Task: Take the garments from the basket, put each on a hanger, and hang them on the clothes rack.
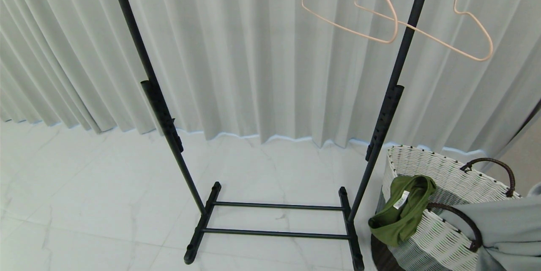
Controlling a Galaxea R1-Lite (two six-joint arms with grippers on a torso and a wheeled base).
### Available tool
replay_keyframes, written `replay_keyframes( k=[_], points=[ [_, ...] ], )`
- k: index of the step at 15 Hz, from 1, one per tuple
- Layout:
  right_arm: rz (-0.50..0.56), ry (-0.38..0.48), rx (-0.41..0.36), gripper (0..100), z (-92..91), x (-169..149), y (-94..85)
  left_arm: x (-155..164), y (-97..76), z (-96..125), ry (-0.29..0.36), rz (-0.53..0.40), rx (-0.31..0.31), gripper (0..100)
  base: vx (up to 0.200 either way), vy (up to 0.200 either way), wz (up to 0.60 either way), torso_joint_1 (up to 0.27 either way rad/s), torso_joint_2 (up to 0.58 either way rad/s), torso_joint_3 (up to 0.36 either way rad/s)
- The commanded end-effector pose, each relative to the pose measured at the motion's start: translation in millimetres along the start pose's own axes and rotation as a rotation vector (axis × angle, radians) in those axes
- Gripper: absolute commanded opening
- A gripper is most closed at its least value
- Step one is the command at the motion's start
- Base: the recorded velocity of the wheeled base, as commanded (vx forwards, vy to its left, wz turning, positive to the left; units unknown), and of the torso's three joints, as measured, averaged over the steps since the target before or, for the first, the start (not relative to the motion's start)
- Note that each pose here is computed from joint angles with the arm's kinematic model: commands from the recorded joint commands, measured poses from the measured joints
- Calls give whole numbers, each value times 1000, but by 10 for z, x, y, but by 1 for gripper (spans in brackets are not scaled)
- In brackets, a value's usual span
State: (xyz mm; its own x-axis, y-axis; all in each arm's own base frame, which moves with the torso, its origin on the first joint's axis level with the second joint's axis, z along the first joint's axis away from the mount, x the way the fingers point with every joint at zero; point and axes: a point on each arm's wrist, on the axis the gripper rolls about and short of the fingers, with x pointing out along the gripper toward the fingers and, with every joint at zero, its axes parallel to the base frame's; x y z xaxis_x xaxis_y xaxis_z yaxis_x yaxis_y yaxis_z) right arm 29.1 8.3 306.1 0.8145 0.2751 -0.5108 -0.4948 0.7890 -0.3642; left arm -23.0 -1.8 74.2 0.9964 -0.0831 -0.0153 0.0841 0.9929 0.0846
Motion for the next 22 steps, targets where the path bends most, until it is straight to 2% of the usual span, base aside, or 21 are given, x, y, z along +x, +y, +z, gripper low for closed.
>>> replay_keyframes(
  k=[1,5,17,22],
  points=[
    [94,-42,-24,0,57,-19,13,0,0,0,0,0,0,100,0,0,0,0,0,0],
    [158,-63,-31,0,67,-7,34,0,0,0,0,0,0,100,0,0,0,0,0,0],
    [174,-67,-32,0,68,0,38,0,0,0,0,0,0,100,0,0,0,0,0,0],
    [213,-80,-47,0,72,5,51,0,0,0,0,0,0,100,0,0,0,0,0,0]
  ],
)
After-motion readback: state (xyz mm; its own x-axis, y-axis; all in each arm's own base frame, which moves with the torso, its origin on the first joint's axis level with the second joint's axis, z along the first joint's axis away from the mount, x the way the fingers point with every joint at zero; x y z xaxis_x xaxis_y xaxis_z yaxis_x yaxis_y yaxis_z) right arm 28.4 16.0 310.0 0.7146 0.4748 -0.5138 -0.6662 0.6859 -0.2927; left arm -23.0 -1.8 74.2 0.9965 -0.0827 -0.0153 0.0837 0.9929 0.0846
